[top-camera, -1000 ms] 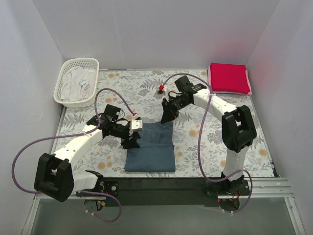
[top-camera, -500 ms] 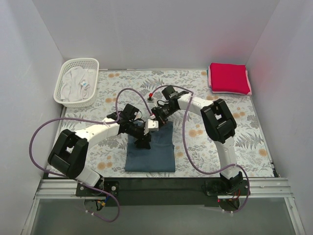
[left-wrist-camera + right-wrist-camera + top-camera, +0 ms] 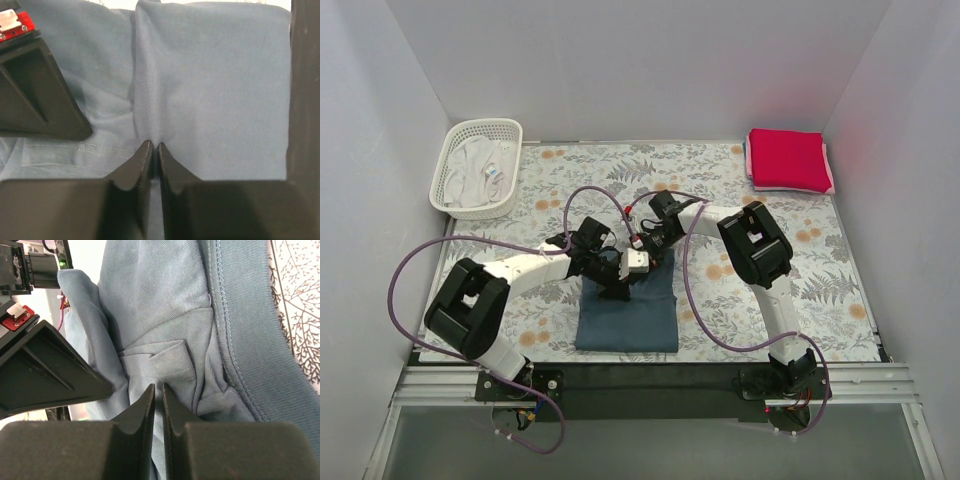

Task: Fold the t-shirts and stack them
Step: Fold the tshirt

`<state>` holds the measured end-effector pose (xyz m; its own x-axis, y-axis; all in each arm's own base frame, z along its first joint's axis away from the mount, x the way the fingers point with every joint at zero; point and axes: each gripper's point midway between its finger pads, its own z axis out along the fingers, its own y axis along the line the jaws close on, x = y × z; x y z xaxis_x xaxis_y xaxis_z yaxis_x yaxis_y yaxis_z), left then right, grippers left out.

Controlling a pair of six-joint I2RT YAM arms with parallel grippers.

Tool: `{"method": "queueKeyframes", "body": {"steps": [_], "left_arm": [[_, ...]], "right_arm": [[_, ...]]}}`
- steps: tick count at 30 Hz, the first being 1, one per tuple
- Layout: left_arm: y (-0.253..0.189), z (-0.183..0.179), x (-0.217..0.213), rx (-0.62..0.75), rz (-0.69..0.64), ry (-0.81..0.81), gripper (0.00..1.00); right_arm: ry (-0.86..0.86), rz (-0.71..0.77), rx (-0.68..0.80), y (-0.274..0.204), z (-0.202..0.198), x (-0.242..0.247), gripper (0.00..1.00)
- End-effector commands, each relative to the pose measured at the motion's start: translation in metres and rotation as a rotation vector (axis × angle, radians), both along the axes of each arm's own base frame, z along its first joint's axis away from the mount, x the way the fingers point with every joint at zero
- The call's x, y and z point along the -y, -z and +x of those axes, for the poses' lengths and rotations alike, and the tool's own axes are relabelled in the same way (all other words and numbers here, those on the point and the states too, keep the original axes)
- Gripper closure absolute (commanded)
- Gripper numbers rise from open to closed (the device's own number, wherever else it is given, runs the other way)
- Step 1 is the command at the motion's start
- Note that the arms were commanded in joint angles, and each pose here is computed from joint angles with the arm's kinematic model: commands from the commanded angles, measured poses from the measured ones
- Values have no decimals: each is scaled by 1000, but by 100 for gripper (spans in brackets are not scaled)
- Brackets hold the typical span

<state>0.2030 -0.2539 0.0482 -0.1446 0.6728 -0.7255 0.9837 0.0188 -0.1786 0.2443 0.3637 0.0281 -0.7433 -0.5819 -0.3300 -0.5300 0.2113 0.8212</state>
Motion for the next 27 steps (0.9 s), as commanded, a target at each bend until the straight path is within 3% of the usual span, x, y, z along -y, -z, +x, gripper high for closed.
{"method": "queueKeyframes", "body": {"steps": [1,10,17,27], "left_arm": [[-18,0,5,66,-47,23,96],[-53,31,1,248,-72,-28,100],[-39,73,-6,288,-55,-73,100],[-16,55,-6,268,-65,-20,100]], "right_arm": [[-1,-32,25,16,-1,6,84],[-28,-38,22,23,-13,9,85],[-33,-30,55,16,-9,5,85],[-16,-36,318,-34,43,-10,83]]}}
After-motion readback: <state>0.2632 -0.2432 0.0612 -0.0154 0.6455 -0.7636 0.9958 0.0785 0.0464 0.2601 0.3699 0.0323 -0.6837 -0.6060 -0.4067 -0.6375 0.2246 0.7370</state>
